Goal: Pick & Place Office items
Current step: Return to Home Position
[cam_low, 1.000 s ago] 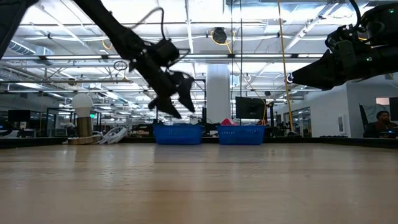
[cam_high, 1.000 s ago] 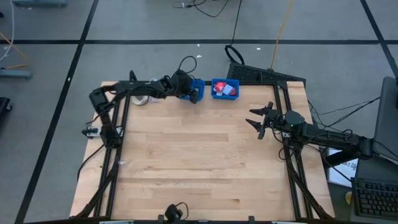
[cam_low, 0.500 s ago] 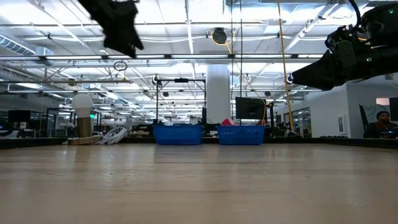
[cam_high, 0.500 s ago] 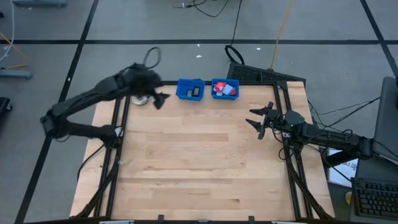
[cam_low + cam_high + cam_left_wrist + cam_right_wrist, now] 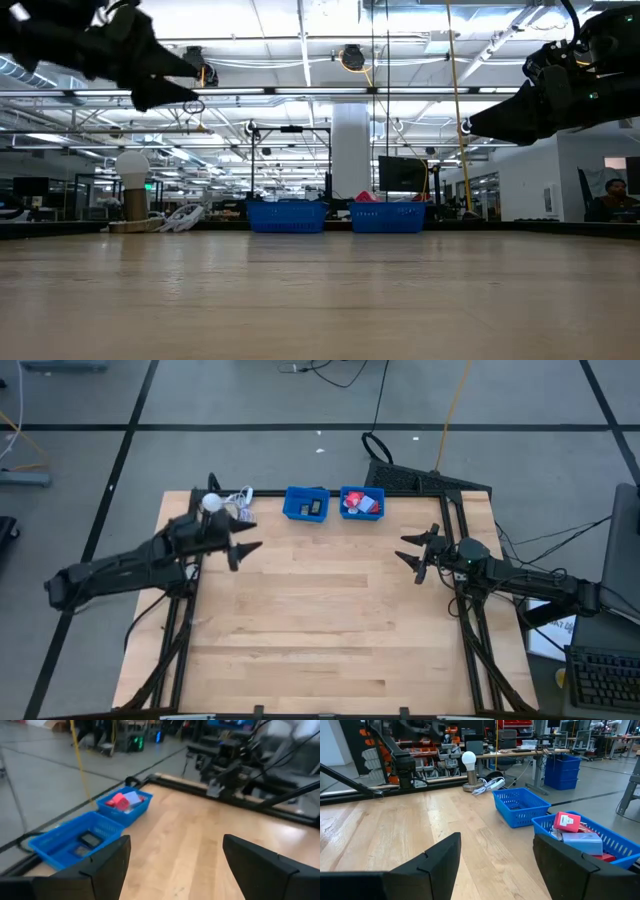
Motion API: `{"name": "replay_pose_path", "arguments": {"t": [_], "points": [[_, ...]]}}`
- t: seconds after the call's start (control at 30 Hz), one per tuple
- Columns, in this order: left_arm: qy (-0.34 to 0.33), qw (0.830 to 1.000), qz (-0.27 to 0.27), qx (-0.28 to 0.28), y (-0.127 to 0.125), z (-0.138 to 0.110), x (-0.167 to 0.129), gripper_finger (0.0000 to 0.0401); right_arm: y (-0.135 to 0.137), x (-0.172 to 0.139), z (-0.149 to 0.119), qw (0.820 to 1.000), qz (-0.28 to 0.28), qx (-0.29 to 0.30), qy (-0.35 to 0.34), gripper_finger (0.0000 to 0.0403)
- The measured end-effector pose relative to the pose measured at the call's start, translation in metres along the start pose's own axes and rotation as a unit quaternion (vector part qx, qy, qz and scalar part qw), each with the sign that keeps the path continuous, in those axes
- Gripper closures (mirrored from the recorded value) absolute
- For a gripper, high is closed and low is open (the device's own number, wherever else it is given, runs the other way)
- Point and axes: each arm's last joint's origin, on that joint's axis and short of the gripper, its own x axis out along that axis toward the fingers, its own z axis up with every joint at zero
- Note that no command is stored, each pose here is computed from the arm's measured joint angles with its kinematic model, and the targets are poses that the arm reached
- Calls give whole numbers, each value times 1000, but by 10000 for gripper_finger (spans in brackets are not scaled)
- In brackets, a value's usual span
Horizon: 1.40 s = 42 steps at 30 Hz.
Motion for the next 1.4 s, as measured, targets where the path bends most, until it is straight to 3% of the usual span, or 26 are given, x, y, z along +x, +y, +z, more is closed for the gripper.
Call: {"name": "replay_pose_path", "arguments": {"t": [0.2, 0.53, 0.73, 1.1, 1.4], "points": [[-42, 999, -14, -24, 1, -33, -15, 78, 0, 0, 0, 1000, 0, 0, 0, 165], [-134, 989, -54, -11, -2, -41, -39, 91, 0, 0, 0, 1000, 0, 0, 0, 165], [-158, 984, -76, -24, -2, -60, -35, 82, 0, 0, 0, 1000, 0, 0, 0, 165], [-150, 986, -73, 9, -7, -64, -32, 76, 0, 0, 0, 1000, 0, 0, 0, 165], [-141, 985, -61, 78, -7, -67, -31, 90, 0, 0, 0, 1000, 0, 0, 0, 165]]}}
